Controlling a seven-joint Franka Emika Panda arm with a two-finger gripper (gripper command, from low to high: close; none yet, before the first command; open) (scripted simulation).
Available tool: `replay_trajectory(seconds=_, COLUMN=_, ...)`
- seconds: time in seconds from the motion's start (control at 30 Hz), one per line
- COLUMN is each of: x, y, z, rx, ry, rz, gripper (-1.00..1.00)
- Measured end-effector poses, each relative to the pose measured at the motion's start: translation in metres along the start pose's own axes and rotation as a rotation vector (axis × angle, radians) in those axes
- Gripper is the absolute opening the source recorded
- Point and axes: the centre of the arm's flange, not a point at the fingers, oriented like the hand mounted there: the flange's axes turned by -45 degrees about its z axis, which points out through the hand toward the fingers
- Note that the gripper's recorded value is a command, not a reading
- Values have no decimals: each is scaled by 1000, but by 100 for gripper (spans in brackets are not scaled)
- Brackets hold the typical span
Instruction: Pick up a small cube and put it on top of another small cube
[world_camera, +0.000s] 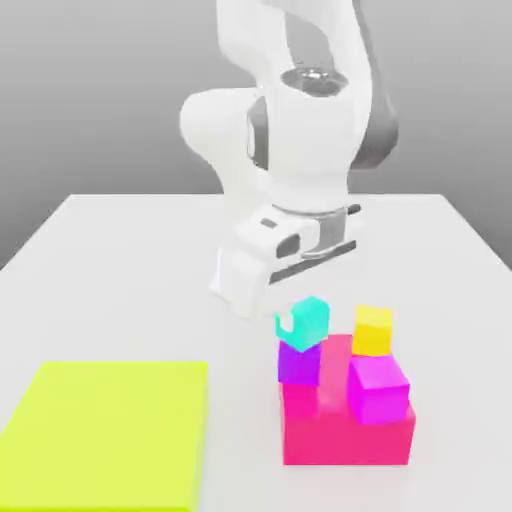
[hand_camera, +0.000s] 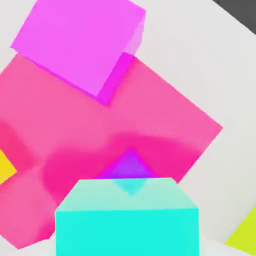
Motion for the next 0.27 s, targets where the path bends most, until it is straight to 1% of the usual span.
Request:
replay_trajectory(seconds=0.13, x=0, y=0, z=2, rx=-1, ry=0, rz=0, gripper=100)
replay_trajectory(seconds=0.27, x=1, y=0, z=-37, rx=-2, ry=0, rz=0, gripper=100)
